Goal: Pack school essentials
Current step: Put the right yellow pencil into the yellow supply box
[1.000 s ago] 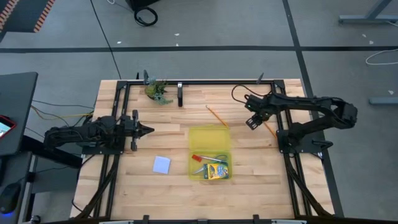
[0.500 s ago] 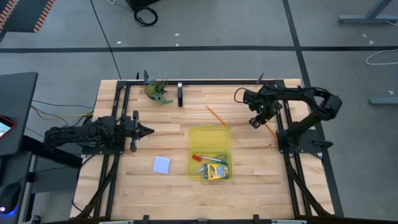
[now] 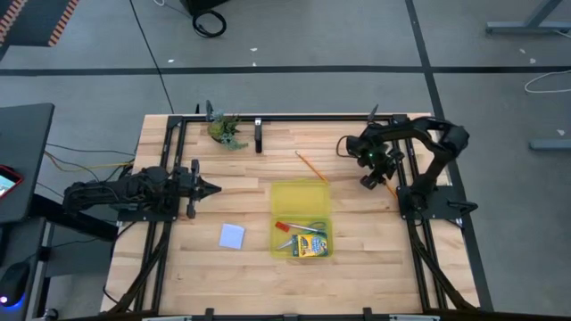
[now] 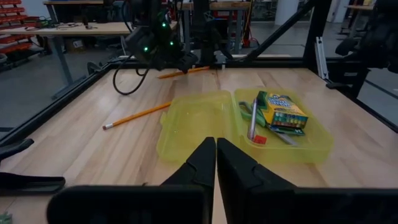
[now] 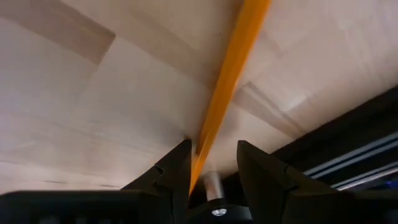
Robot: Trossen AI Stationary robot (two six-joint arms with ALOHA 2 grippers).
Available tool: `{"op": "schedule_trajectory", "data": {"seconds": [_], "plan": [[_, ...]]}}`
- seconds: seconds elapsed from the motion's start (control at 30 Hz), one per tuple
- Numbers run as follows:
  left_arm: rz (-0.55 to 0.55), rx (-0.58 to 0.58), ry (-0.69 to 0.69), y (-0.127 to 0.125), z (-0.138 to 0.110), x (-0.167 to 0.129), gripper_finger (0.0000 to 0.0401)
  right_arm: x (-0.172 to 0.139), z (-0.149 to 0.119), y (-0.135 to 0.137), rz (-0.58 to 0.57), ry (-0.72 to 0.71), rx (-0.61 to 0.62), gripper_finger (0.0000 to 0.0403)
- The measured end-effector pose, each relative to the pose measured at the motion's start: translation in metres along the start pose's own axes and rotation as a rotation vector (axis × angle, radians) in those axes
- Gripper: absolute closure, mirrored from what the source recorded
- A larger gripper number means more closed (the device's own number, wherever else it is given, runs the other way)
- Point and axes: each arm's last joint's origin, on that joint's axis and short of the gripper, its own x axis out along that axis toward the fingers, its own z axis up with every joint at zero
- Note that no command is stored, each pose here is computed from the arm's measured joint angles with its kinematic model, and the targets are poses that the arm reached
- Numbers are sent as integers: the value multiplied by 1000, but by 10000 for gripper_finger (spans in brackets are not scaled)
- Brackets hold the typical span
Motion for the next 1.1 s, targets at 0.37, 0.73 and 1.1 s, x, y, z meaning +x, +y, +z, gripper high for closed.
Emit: {"op": "schedule_trajectory", "data": {"seconds": [0.37,0.73,1.1], "plan": [[-10,2,2,0,0,0,387,6,6,2,52,24,-155,304],[-11,5,13,0,7,-4,381,6,6,3,96,29,-201,362],[-9,-72,45,0,4,-4,377,-6,1,4,160,-48,-214,366]]}}
